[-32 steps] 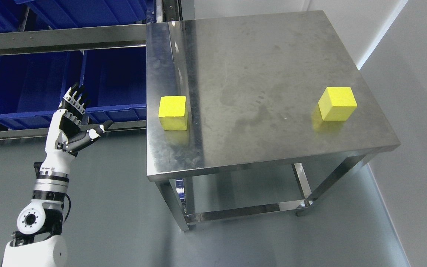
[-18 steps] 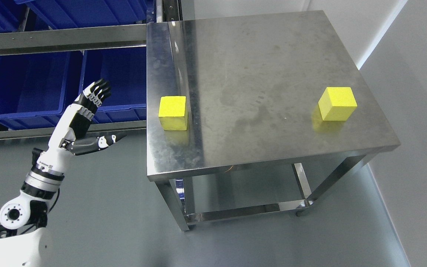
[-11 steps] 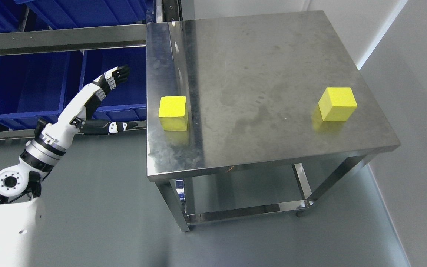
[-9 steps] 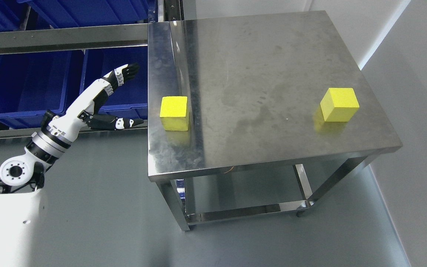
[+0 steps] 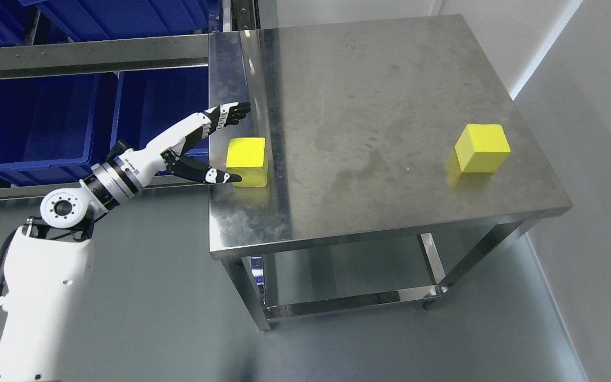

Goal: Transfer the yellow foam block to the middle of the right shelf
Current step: 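Close the left hand around the nearer yellow foam cube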

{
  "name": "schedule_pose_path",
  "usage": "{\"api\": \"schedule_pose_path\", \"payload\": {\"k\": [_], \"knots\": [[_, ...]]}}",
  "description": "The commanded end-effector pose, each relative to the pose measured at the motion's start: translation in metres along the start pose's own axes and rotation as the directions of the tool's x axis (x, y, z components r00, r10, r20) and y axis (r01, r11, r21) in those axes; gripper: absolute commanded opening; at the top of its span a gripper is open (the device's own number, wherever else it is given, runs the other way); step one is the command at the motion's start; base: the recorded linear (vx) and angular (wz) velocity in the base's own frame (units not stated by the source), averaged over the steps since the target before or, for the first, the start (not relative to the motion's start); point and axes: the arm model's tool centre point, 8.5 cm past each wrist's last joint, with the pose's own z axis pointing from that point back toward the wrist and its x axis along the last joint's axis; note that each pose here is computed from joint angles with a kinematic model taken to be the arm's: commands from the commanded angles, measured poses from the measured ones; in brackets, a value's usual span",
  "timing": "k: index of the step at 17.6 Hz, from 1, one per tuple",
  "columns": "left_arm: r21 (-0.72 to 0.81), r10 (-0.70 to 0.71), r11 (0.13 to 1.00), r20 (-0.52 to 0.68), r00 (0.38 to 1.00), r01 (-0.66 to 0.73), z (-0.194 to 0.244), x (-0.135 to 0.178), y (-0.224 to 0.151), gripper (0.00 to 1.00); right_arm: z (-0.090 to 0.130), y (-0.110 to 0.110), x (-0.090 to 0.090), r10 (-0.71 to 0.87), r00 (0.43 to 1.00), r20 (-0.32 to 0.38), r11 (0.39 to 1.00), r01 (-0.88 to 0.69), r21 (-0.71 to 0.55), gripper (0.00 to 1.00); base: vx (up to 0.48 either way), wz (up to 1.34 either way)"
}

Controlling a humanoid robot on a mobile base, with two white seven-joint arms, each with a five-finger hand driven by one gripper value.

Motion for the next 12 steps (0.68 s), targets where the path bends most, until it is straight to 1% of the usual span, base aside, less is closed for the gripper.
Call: {"api": "schedule_pose_path", "payload": {"k": [1, 5, 7, 9, 12], "knots": [[-0.153, 0.051, 0.986, -0.132, 0.99, -0.072, -0.051, -0.036, -0.039, 0.99, -0.001, -0.011, 0.008, 0.002, 1.0, 0.021, 1.0, -0.002, -0.018, 1.0, 0.0, 0.0], [-0.202, 0.059, 0.975, -0.152, 0.987, -0.09, -0.061, -0.04, -0.048, 0.96, -0.001, -0.011, 0.009, 0.002, 1.0, 0.023, 1.0, -0.002, -0.018, 1.0, 0.0, 0.0], [-0.205, 0.078, 0.972, -0.166, 0.983, -0.111, -0.064, -0.045, -0.051, 0.9, -0.001, -0.011, 0.008, 0.002, 1.0, 0.021, 1.0, -0.002, -0.018, 1.0, 0.0, 0.0], [-0.196, 0.097, 0.972, -0.184, 0.978, -0.133, -0.063, -0.051, -0.05, 0.83, -0.001, -0.011, 0.008, 0.002, 1.0, 0.021, 1.0, -0.002, -0.018, 1.0, 0.0, 0.0], [-0.151, 0.136, 0.975, -0.165, 0.977, -0.161, -0.062, -0.051, -0.044, 0.66, -0.001, -0.011, 0.008, 0.002, 1.0, 0.021, 1.0, -0.002, -0.018, 1.0, 0.001, 0.03]]}}
